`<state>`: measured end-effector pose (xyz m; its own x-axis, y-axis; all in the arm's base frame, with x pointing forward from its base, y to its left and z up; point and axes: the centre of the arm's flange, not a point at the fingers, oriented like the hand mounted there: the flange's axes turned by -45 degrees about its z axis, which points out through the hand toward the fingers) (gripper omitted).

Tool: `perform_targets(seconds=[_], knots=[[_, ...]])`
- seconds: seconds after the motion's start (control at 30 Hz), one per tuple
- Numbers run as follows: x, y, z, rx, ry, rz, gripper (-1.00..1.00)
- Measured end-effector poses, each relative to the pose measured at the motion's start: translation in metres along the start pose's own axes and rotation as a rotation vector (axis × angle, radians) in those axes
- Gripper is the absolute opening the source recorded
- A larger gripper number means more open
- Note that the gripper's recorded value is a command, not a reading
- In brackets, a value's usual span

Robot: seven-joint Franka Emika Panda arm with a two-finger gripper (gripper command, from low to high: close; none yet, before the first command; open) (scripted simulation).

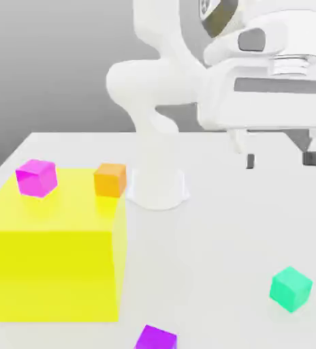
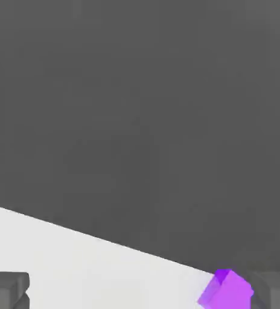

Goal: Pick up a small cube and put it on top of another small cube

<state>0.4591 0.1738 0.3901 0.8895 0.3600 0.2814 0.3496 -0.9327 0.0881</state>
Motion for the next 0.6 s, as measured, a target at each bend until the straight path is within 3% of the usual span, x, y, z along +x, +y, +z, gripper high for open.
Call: perform_targets(seconds=[0.33,0.5,0.53,0.6], knots=[[-0.084,-0.115,0.157,0.114,-0.254,-0.226,0.00],[-0.107,-0.127,0.217,0.125,-0.272,-0.239,0.00],[-0.109,-0.128,0.223,0.124,-0.273,-0.240,-1.00],[-0.109,-0.128,0.223,0.124,-0.273,-0.240,-1.00]])
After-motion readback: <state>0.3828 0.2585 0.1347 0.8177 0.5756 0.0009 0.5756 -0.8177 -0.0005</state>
